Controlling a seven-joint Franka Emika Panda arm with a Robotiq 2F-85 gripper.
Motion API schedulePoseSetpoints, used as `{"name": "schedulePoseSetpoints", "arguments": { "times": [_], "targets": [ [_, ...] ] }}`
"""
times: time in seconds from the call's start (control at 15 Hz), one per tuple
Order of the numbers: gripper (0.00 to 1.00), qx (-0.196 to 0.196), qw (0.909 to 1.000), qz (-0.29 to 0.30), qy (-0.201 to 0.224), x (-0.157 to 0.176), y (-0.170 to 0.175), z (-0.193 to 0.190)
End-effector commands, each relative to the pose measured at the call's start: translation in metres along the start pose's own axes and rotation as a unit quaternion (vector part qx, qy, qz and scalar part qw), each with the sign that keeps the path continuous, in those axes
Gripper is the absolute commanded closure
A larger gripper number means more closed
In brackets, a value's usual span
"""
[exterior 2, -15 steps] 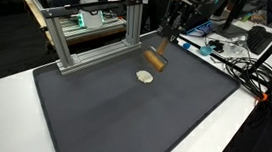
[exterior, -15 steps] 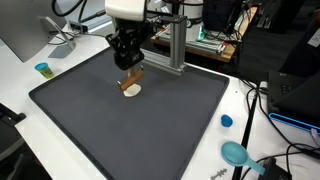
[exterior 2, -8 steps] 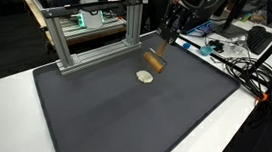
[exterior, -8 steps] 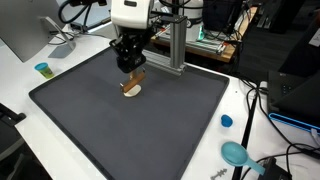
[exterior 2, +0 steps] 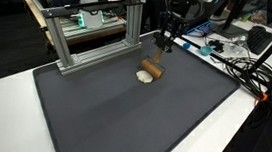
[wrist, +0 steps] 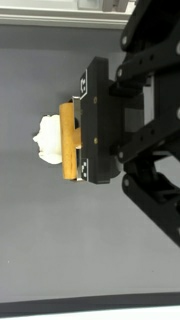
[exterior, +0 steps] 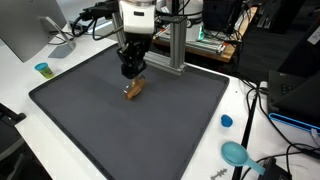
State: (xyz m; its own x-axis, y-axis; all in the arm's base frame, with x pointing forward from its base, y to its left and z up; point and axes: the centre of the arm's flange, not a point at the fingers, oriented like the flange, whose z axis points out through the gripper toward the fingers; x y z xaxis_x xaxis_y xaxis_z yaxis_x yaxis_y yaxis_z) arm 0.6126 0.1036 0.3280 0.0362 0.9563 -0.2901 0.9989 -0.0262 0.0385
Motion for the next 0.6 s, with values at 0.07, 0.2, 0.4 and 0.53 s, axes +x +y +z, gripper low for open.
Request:
{"name": "schedulePoseSetpoints", "arguments": {
  "times": [0.07,0.2,0.4,0.53],
  "targets": [
    [0.79,0.026,0.9996,0.001,-0.012,0.005,-0.003,0.008],
    [0.79,0.038,0.9991,-0.004,-0.018,0.008,-0.002,0.017],
    [0.79,0.034,0.9991,0.01,-0.024,0.005,0.008,0.027],
    [0.79,0.032,0.999,0.021,-0.022,-0.002,0.012,0.029]
  ]
}}
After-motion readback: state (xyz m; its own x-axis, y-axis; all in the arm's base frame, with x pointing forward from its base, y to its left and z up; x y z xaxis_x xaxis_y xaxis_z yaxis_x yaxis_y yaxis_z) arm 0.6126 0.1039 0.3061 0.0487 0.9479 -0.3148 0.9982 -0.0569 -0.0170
